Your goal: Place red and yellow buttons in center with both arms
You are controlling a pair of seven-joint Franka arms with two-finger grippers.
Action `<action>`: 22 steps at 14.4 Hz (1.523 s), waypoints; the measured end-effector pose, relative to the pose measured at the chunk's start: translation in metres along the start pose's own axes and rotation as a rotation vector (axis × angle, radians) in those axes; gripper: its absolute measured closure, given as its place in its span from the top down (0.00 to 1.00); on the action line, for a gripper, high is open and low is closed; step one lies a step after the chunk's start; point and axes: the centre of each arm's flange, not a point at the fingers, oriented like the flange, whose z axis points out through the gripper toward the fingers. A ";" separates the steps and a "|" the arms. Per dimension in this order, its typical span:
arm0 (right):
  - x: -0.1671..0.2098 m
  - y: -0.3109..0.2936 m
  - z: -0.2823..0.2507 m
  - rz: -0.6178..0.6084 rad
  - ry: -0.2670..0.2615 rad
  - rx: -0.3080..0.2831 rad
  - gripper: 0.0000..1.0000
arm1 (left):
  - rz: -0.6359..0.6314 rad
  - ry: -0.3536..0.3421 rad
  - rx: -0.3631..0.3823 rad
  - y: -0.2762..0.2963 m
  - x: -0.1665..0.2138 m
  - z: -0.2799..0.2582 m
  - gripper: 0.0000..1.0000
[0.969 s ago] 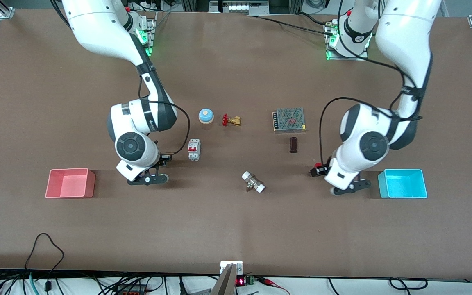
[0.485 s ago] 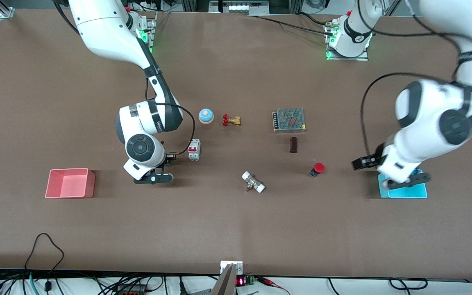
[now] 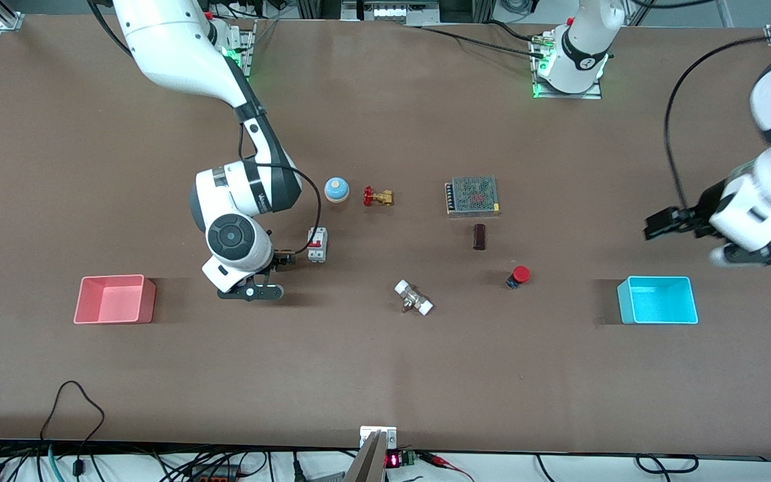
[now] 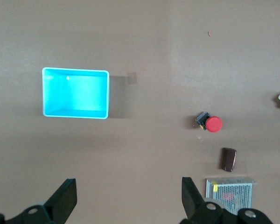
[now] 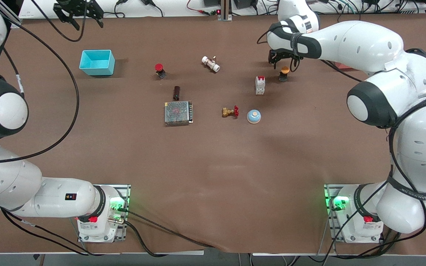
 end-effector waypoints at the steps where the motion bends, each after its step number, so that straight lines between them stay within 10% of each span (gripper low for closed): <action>1: 0.000 0.001 -0.023 0.013 0.030 0.019 1.00 | 0.010 0.005 0.009 -0.003 -0.006 -0.012 0.99; 7: -0.014 0.066 -0.168 0.081 0.148 0.123 1.00 | 0.027 0.057 0.032 -0.004 -0.030 -0.061 1.00; 14: -0.005 0.188 -0.201 0.201 0.137 0.150 1.00 | 0.017 0.105 0.032 -0.015 -0.052 -0.096 1.00; 22: -0.050 0.334 -0.251 0.074 0.081 0.160 1.00 | 0.038 0.107 0.034 -0.021 -0.061 -0.100 1.00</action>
